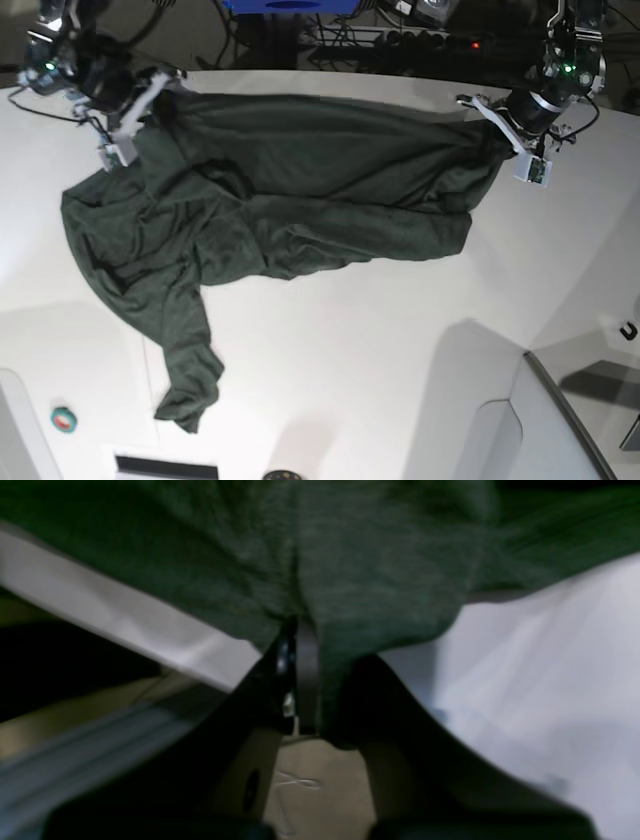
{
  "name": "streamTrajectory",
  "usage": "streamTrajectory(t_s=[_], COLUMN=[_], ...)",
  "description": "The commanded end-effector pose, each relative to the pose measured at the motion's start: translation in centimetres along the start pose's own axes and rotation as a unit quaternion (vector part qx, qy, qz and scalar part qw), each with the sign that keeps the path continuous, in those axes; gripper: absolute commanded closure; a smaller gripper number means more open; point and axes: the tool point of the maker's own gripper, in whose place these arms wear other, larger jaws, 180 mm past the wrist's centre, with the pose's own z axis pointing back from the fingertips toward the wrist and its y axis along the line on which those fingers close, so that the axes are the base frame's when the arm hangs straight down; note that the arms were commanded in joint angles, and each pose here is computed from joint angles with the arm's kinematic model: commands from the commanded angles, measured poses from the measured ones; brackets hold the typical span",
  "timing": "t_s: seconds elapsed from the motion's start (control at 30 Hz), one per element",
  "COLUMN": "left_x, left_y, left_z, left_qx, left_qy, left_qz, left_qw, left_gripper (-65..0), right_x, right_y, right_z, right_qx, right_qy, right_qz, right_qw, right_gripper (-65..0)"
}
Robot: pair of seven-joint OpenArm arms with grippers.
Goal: Layout the t-shirt on the table in an organized manner, then fold the t-shirt properly
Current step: 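Release and regrasp the shirt with the right gripper, pulling it outward, then lift the shirt with both grippers and swing it across the table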
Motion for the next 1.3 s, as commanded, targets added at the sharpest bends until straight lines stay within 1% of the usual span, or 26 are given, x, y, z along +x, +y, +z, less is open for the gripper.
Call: streamTrajectory(t_s=[0.0, 0.07, 0.17, 0.27, 0.4, 0.53, 0.63, 0.67, 0.77, 0.83, 0.9, 1.03, 1.17, 1.23, 1.27], left_x=[1.5, 2.0, 1.9, 1.2, 0.1, 0.4, 1.2, 1.5, 1.7, 2.6, 3.4, 6.8, 10.3, 12.5, 13.5], left_y=[0.1, 0.3, 0.5, -0.1, -0.8, -0.9, -1.1, -1.4, -3.4, -4.1, -4.7, -5.3, -6.1, -6.4, -6.5], left_z=[0.7, 1.6, 2.9, 3.9, 4.8, 4.8, 4.6, 4.4, 3.9, 3.6, 3.3, 2.4, 1.7, 1.4, 1.3], left_qx=[0.0, 0.007, 0.023, 0.031, 0.033, 0.03, 0.027, 0.022, -0.021, -0.037, -0.042, -0.037, -0.037, -0.034, -0.033], left_qy=[-0.025, -0.031, -0.027, -0.017, -0.004, -0.009, -0.018, -0.023, -0.026, -0.039, -0.053, -0.101, -0.15, -0.179, -0.191], left_qz=[-0.008, -0.022, -0.057, -0.093, -0.106, -0.104, -0.108, -0.109, -0.126, -0.131, -0.124, -0.107, -0.089, -0.078, -0.074], left_qw=[1.0, 0.999, 0.998, 0.995, 0.994, 0.994, 0.994, 0.994, 0.991, 0.99, 0.99, 0.988, 0.984, 0.98, 0.978], left_gripper=[0.0, 0.0, 0.0, 0.0, 0.0, 0.0, 0.0, 0.0, 0.0, 0.0, 0.0, 0.0, 0.0, 0.0, 0.0], right_x=[1.3, 1.1, 0.8, -0.2, -1.0, 0.1, 0.8, 1.1, 1.1, 2.2, 2.7, 4.5, 6.9, 8.6, 9.3], right_y=[0.1, -0.7, -1.0, -1.7, -2.7, -4.1, -5.5, -6.4, -8.7, -9.5, -10.2, -11.6, -13.4, -14.8, -15.3], right_z=[1.1, 3.2, 5.4, 7.2, 8.4, 9.4, 10.5, 11.1, 12.9, 13.7, 14.4, 15.7, 17.4, 19.3, 20.0], right_qx=[-0.003, -0.027, -0.051, -0.074, -0.095, -0.117, -0.141, -0.155, -0.191, -0.206, -0.218, -0.244, -0.276, -0.302, -0.311], right_qy=[-0.023, -0.02, -0.024, -0.021, -0.016, -0.054, -0.073, -0.077, -0.083, -0.11, -0.123, -0.153, -0.196, -0.223, -0.232], right_qz=[0.015, 0.041, 0.055, 0.054, 0.046, 0.039, 0.035, 0.037, 0.03, 0.027, 0.026, 0.023, 0.015, 0.016, 0.019], right_qw=[0.9996, 0.9986, 0.9969, 0.9956, 0.9943, 0.9908, 0.9867, 0.9843, 0.9777, 0.9719, 0.9679, 0.9573, 0.9411, 0.9267, 0.9214], right_gripper=[-0.8, -0.8, -0.8, -0.8, -0.8, -0.8, -0.8, -0.8, -0.8, -0.8, -0.8, -0.8, -0.8, -0.8, -0.8])
